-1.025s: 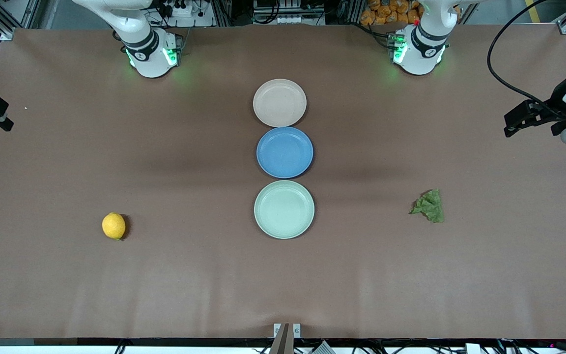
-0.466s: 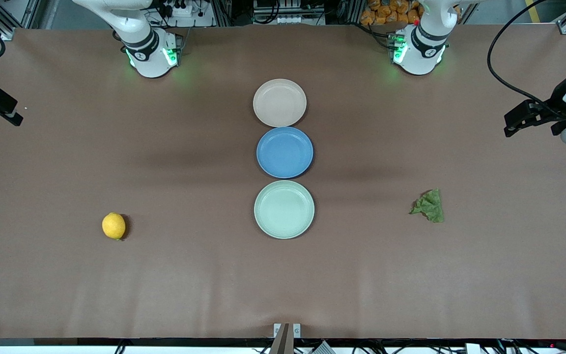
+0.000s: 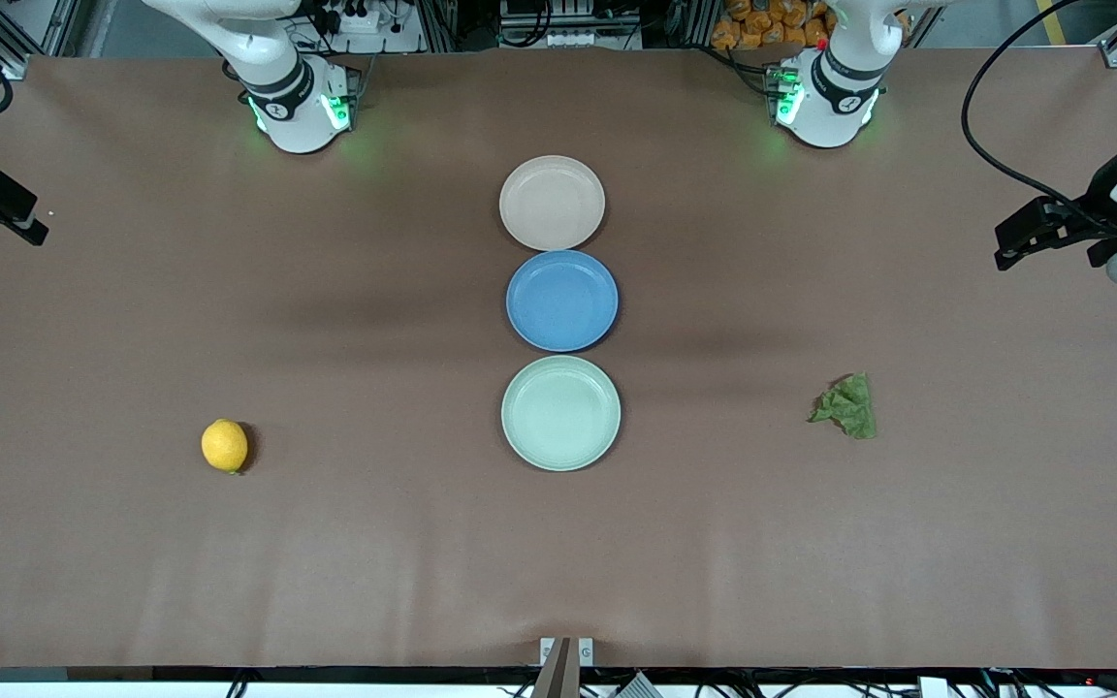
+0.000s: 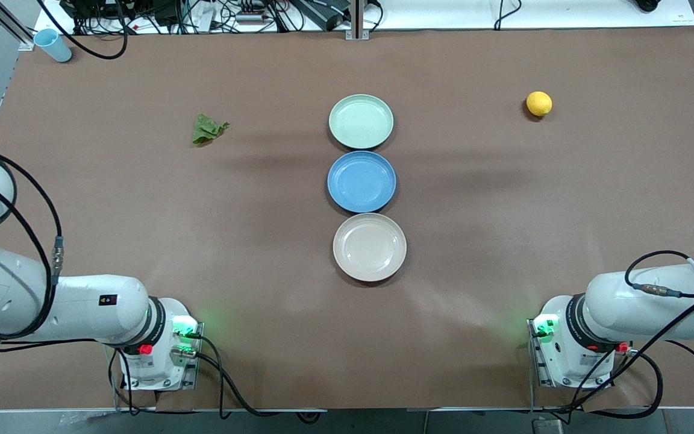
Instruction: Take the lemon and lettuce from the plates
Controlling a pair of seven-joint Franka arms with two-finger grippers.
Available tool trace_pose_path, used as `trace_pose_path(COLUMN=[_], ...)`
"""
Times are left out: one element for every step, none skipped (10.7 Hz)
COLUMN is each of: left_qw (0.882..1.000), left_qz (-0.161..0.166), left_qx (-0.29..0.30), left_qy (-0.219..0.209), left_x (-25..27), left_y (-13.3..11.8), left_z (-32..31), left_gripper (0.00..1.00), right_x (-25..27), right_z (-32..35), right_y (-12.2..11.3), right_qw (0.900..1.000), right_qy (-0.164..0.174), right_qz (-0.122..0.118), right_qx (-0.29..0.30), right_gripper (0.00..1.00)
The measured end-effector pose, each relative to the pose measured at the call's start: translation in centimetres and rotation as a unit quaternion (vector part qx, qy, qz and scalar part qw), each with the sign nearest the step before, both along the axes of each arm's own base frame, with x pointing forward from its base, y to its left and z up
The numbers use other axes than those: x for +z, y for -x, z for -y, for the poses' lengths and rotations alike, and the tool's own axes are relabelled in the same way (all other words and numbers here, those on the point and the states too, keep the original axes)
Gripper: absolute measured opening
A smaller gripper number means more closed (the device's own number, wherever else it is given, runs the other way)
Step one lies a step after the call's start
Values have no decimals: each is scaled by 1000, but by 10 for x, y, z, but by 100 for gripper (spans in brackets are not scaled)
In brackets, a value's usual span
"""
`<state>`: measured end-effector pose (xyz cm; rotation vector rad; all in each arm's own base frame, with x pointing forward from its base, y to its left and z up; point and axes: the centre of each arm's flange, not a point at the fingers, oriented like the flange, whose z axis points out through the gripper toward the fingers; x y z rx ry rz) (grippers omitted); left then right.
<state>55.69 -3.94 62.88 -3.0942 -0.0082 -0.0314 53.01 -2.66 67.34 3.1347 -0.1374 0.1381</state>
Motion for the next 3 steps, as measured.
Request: trace_pose_path(left_qw=[1000,1000,1000], left_qz=[0,0,0], left_qx=[0,-1,-1], left_qy=[0,0,0], left_x=[0,0,0], left_y=[0,0,0], left_z=[0,1,1], left_gripper=[100,100,100], right_x=[0,0,0], right_z=[0,0,0], right_y=[0,0,0], right_qw=[1000,1000,1000], right_qy=[0,0,0], right_qz=[0,-1,-2], right_qx=[0,0,0], right_gripper=[100,100,100])
